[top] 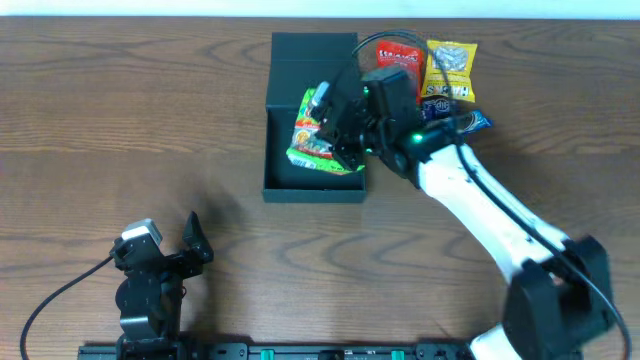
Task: Pack container
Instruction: 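Carry the Haribo bag into the green box and release it, then move the right gripper to the blue Oreo pack and grasp it, then lower the Oreo pack upright into the box beside the Haribo bag, then grasp the red Hacks candy bag with the right gripper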
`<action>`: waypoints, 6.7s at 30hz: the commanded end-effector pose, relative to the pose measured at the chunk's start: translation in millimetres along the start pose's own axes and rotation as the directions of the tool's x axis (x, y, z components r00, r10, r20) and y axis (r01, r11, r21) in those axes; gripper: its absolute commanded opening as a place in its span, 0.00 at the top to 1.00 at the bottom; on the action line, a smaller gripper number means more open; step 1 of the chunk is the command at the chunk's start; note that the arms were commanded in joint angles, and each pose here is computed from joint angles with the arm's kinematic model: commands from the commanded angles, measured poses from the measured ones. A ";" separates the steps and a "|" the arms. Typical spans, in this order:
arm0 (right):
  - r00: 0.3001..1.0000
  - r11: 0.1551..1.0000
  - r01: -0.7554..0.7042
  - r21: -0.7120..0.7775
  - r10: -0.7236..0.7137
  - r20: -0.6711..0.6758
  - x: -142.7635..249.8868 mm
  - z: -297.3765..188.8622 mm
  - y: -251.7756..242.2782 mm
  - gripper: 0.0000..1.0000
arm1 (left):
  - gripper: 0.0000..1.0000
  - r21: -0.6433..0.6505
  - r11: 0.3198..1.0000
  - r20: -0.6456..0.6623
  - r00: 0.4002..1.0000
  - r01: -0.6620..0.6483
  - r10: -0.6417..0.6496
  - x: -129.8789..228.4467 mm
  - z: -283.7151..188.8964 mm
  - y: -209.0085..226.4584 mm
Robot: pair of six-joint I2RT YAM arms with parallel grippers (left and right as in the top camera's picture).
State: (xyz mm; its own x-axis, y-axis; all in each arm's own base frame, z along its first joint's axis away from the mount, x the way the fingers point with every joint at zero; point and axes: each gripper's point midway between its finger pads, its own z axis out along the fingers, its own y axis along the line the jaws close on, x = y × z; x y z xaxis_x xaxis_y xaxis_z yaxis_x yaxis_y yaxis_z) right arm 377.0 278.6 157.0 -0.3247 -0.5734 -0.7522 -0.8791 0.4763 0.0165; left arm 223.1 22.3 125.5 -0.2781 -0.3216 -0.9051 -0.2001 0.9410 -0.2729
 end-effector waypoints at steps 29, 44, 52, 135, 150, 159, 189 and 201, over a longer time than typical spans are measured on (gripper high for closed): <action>0.990 0.993 -0.117 0.030 0.119 -0.073 23.4 61.3 9.1 0.89 | 0.05 -0.020 1.000 -0.017 1.000 0.005 -0.005 8.7 2.8 5.0; 0.973 0.988 -0.157 0.009 0.156 -0.171 80.9 118.2 5.0 0.99 | 0.05 -0.020 1.000 -0.017 1.000 0.005 -0.005 8.7 2.8 5.0; 0.942 0.957 -0.241 0.162 0.271 -0.200 116.0 144.9 -20.5 0.93 | 0.05 -0.020 1.000 -0.017 1.000 0.005 -0.005 8.7 2.8 5.0; -0.158 -0.446 -0.616 0.649 0.877 0.453 270.1 -90.5 -199.2 0.65 | 0.05 -0.020 1.000 -0.017 1.000 0.005 -0.005 8.7 2.8 5.0; 0.208 0.103 -0.687 0.719 0.976 0.059 167.4 -105.7 -199.4 0.90 | 0.05 -0.020 1.000 -0.017 1.000 0.005 -0.005 8.7 2.8 5.0; 0.626 0.676 -0.627 0.388 0.733 -0.265 40.3 -9.8 -102.7 0.85 | 0.05 -0.020 1.000 -0.017 1.000 0.005 -0.005 8.7 2.8 5.0; 0.567 0.383 -0.615 0.689 0.822 0.049 29.0 -38.5 -110.9 0.22 | 0.05 -0.020 1.000 -0.017 1.000 0.005 -0.005 8.7 2.8 5.0; 0.618 0.309 -0.642 0.702 0.751 0.234 76.3 -14.0 -248.2 0.19 | 0.05 -0.020 1.000 -0.017 1.000 0.005 -0.005 8.7 2.8 5.0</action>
State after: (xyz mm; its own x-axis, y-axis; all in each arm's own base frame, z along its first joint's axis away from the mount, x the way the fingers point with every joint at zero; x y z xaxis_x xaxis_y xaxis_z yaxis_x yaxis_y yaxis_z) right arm 556.2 108.4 134.1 -0.7441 0.2390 -0.6239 0.2449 0.9664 0.0781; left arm 223.1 22.3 125.5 -0.2784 -0.3216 -0.9050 -0.2002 0.9410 -0.2729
